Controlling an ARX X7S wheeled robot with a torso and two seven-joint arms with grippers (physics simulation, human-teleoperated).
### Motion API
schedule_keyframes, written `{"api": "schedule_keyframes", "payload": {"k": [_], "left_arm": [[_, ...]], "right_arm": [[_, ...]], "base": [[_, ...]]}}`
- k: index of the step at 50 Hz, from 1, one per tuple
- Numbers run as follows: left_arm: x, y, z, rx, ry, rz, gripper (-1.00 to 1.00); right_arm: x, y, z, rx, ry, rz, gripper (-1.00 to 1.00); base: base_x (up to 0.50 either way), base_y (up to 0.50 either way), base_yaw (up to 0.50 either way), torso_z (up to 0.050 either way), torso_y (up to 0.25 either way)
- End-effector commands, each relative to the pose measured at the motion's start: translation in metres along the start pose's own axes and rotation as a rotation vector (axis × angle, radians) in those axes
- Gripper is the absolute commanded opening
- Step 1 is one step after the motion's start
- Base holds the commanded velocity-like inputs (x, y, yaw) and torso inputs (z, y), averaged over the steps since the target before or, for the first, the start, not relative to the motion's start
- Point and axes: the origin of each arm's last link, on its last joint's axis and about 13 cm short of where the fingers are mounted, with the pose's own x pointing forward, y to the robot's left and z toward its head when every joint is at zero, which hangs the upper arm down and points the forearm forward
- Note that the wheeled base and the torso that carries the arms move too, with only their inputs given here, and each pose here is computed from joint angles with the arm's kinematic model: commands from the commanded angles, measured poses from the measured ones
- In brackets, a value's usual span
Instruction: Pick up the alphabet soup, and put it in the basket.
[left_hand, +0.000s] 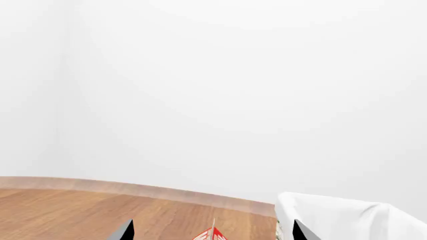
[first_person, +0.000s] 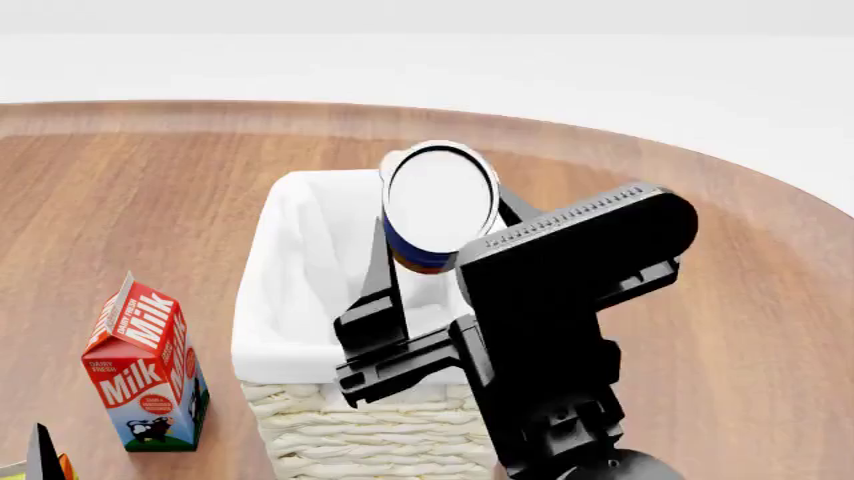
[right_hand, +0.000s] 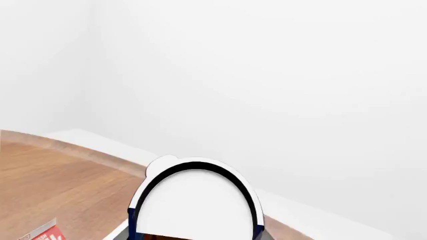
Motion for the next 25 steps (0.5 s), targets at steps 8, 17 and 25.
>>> {"api": "schedule_keyframes", "payload": {"k": [8,17,25], "left_arm": [[-0.001,-0.001,0.001,-0.001,0.002,-0.004,1.00],[-0.001,-0.001,0.000,0.000,0.003,-0.007,1.00],[0.000,-0.002,-0.001,0.002,0.006,-0.010,1.00]], "right_arm": [[0.055,-0.009,0.025,0.013,0.104,-0.002,-1.00],[0.079,-0.007,0.035,-0.014,0.173,-0.003,-1.00],[0.103,-0.006,0.042,-0.014,0.253,-0.010,-1.00]], "base": [[0.00,0.00,0.00,0.000,0.001],[0.00,0.00,0.00,0.000,0.000],[0.00,0.00,0.00,0.000,0.001]]}}
